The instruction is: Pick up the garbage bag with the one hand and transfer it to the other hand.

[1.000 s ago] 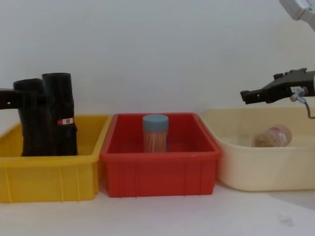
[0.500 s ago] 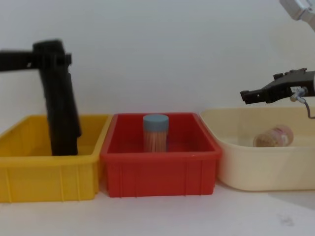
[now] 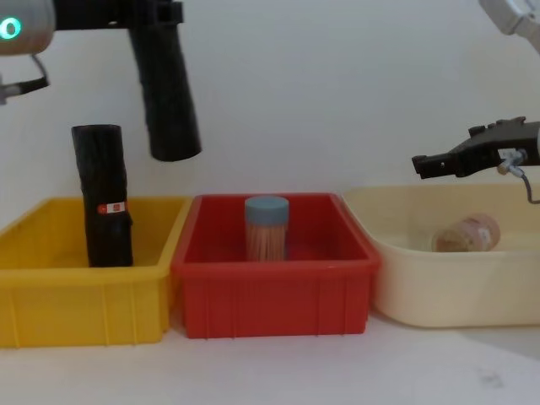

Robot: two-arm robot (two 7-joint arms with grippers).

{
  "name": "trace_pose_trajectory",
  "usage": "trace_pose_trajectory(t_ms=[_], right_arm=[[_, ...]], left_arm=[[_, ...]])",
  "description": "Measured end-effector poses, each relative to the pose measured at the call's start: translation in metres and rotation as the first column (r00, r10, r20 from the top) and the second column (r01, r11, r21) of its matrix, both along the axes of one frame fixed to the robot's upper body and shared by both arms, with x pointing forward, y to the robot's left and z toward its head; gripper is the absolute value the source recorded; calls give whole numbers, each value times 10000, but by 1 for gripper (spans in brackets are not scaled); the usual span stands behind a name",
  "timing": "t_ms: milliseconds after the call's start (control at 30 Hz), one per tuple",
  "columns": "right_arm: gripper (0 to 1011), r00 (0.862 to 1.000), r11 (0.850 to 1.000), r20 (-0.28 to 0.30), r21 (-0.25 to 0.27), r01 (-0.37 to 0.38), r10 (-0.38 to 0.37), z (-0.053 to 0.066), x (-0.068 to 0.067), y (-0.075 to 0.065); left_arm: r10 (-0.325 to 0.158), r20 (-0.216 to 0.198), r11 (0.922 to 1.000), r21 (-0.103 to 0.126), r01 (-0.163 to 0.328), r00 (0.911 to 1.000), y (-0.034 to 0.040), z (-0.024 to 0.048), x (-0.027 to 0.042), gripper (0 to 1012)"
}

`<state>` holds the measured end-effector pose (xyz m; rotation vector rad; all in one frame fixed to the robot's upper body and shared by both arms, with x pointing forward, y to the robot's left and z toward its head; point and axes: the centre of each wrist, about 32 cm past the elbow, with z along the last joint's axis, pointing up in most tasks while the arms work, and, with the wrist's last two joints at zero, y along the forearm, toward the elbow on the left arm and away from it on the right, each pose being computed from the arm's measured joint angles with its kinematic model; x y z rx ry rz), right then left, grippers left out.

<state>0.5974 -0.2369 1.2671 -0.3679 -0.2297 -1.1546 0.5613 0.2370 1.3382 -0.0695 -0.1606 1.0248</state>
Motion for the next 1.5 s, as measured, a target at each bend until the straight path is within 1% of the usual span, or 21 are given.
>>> trace_pose_trajectory(t_ms=[33, 100, 133, 167, 200, 233, 267, 400, 433, 467, 567, 633, 667, 733, 767, 833, 933, 1067, 1333, 1400, 1500], right_arm=[[999, 10000, 10000, 1, -1, 0, 0, 0, 0, 0], [1000, 10000, 10000, 0, 0, 0, 0, 0, 0, 0], [1000, 10000, 10000, 1, 0, 0, 0, 0, 0, 0], [1000, 10000, 10000, 0, 0, 0, 0, 0, 0, 0], [1000, 10000, 10000, 0, 0, 0, 0, 0, 0, 0], [1000, 10000, 10000, 0, 0, 0, 0, 0, 0, 0], [1000, 10000, 10000, 0, 0, 0, 0, 0, 0, 0], [1000, 10000, 10000, 0, 0, 0, 0, 0, 0, 0], [999, 10000, 10000, 1, 0, 0, 0, 0, 0, 0], [1000, 10000, 10000, 0, 0, 0, 0, 0, 0, 0], [1000, 10000, 10000, 0, 0, 1, -1, 0, 0, 0], [1000, 10000, 10000, 0, 0, 0, 0, 0, 0, 0], [1000, 10000, 10000, 0, 0, 0, 0, 0, 0, 0], [999, 10000, 10000, 0, 0, 0, 0, 0, 0, 0], [1000, 10000, 10000, 0, 1, 0, 0, 0, 0, 0], [1000, 10000, 10000, 1, 7, -2, 2, 0, -1, -1], [1000, 10000, 10000, 12, 53, -66, 66, 2, -4, -4], [1000, 9997, 9996, 44, 163, -246, 245, 14, -13, -10], [1000, 9947, 9937, 105, 469, -1023, 1019, 63, -59, -31], [999, 9899, 9882, 103, 583, -1417, 1413, 87, -78, -28], [999, 9856, 9835, 84, 638, -1693, 1691, 100, -89, -17]], left_arm=[[-128, -11, 9999, 37, 128, 9999, -34, 30, 46, 366], [-230, -46, 9997, 68, 230, 9997, -60, 51, 88, 366], [-362, -100, 9993, 109, 363, 9993, -95, 70, 137, 366], [-416, -130, 9990, 129, 417, 9991, -109, 77, 157, 366], [-525, -219, 9985, 173, 529, 9984, -135, 87, 201, 366], [-525, -219, 9985, 173, 529, 9984, -135, 87, 201, 366], [-643, -299, 9977, 204, 649, 9975, -165, 94, 242, 366], [-1008, -630, 9942, 307, 1029, 9929, -258, 95, 378, 366], [-1008, -630, 9942, 307, 1029, 9929, -258, 95, 378, 366], [-1119, -752, 9928, 331, 1147, 9909, -289, 93, 427, 366], [-1305, -930, 9903, 347, 1342, 9871, -335, 85, 491, 366], [-1530, -1105, 9870, 330, 1575, 9820, -390, 76, 556, 366], [-1530, -1105, 9870, 330, 1575, 9820, -390, 76, 556, 366], [-1721, -1257, 9838, 295, 1771, 9770, -431, 68, 613, 366], [-1721, -1257, 9838, 295, 1771, 9770, -431, 68, 613, 366], [-1872, -1359, 9810, 262, 1924, 9729, -467, 63, 654, 366], [-1998, -1434, 9784, 238, 2052, 9693, -497, 56, 687, 366], [-2119, -1500, 9758, 215, 2175, 9657, -525, 52, 716, 366], [-2261, -1576, 9726, 187, 2318, 9613, -558, 49, 754, 366], [-2292, -1592, 9719, 179, 2349, 9603, -564, 48, 761, 366], [-2313, -1605, 9713, 174, 2371, 9596, -570, 47, 767, 366]])
